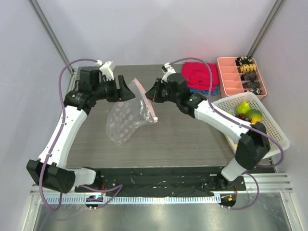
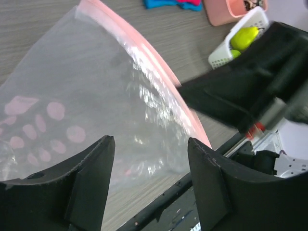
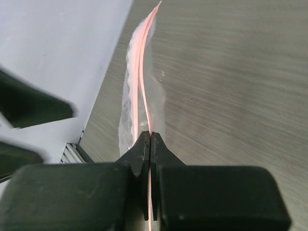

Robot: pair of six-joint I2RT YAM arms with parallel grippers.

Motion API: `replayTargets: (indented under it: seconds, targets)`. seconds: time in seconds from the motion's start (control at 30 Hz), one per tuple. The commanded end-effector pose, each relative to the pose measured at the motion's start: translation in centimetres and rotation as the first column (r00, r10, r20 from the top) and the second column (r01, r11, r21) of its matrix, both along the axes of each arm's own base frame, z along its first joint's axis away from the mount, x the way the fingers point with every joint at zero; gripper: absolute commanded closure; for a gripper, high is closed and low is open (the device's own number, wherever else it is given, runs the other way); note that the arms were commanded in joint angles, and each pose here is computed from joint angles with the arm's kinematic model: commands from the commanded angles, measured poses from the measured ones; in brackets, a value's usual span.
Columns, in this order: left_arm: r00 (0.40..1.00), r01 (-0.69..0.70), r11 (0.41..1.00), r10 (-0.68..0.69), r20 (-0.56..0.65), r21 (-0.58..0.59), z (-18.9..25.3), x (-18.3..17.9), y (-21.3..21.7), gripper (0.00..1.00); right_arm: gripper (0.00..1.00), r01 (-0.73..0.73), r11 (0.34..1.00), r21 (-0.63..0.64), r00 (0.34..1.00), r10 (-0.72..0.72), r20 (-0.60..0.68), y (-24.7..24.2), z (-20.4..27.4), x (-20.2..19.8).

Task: Place the food in the zip-top bag and seal the zipper
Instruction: Pick up the zipper food storage bag at the center of the board, then open the zipper of the food storage bag.

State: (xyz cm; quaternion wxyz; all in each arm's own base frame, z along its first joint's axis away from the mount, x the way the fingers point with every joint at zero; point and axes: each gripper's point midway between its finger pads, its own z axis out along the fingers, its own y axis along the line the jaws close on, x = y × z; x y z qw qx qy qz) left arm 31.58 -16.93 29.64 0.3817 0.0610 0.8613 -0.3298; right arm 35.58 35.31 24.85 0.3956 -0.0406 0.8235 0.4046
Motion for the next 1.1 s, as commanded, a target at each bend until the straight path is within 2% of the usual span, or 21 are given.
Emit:
replayTargets:
  seconds: [0.0,0.23,0.37,0.6,0.7,1.07]
  targets:
    - [0.998,-0.038,0.997,0.041,0.037,-0.071,3.0,1.5,-2.0,0.40,0.99,0.099,0.994,-0.037,0.975,-0.089,0.206,-1.7,6.2,-0.3]
    - [0.998,-0.054,0.970,0.060,0.015,-0.239,5.7,1.8,-4.3,0.44,0.99,0.075,0.997,-0.026,0.969,-0.066,0.240,-1.2,7.8,-2.2]
    - [0.996,-0.068,0.963,0.079,0.030,-0.261,6.6,1.4,-4.8,0.43,0.99,0.114,0.992,-0.060,0.960,-0.095,0.262,-1.2,7.5,-2.1]
    - [0.981,-0.194,0.973,0.195,-0.002,-0.126,4.0,2.0,-4.0,0.37,0.99,0.125,0.989,-0.074,0.947,-0.097,0.307,0.2,8.3,-2.7]
    - [0.978,-0.207,0.974,0.207,-0.003,-0.090,3.7,2.3,-3.7,0.35,0.99,0.116,0.991,-0.071,0.940,-0.087,0.329,0.9,9.0,-3.1]
    - [0.981,-0.188,0.982,0.189,-0.045,0.034,1.3,2.1,-3.2,0.41,0.99,0.122,0.989,-0.080,0.915,-0.081,0.396,2.0,10.5,-3.8]
